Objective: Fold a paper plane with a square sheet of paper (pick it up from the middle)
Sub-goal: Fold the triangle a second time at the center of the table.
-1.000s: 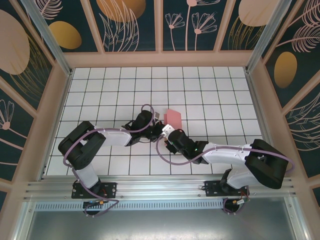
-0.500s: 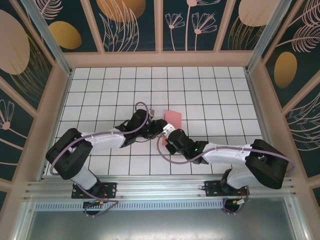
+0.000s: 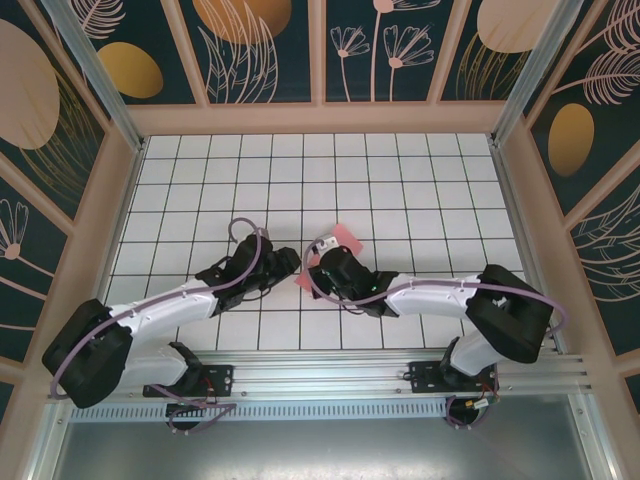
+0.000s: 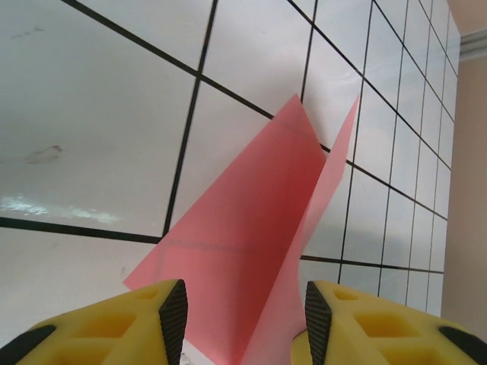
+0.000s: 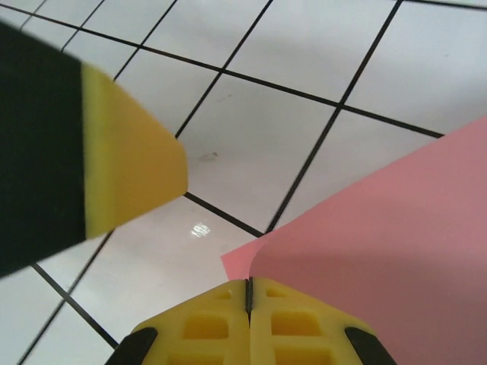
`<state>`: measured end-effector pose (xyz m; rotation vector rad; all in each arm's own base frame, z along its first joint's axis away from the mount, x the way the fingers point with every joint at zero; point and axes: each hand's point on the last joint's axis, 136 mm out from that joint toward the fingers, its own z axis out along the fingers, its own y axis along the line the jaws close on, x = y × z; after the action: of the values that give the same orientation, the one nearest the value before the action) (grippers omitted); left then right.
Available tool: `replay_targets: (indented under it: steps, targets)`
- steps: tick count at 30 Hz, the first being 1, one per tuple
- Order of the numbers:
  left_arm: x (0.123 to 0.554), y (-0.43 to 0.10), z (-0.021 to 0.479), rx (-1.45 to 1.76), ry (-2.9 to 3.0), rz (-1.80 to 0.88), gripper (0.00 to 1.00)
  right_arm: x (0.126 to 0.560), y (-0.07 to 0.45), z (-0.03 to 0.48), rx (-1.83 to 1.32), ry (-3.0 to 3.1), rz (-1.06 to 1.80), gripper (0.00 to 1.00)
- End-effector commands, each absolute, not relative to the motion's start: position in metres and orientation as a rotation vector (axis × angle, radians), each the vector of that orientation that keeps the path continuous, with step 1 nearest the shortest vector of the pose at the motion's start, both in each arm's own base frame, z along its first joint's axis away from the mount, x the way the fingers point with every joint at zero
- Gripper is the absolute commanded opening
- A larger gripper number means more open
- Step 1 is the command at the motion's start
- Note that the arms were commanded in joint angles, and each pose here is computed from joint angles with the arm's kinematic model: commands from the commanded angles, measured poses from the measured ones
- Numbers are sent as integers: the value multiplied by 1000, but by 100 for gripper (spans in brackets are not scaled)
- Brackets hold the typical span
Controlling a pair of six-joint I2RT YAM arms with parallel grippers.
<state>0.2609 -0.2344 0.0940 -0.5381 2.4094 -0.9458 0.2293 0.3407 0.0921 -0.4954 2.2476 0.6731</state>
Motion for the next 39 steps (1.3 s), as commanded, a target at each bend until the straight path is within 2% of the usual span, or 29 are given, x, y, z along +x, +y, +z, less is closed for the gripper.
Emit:
replay_targets:
  steps: [1, 7, 13, 25, 39]
  targets:
    - [256, -219, 83, -562, 2421, -866, 42, 234, 358, 99, -261, 2291, 874, 0]
    - [249, -227, 71, -533, 2475, -901, 30, 239, 354, 73, -189, 2393, 917, 0]
    - [249, -250, 61, -474, 2546, -973, 21, 237, 346, 74, -176, 2395, 992, 0]
    - [253, -280, 43, -402, 2636, -1043, 16, 240, 332, 71, -148, 2422, 1065, 0]
    - [242, -264, 1, -430, 2736, -880, 14, 243, 322, 71, -280, 2439, 1110, 4]
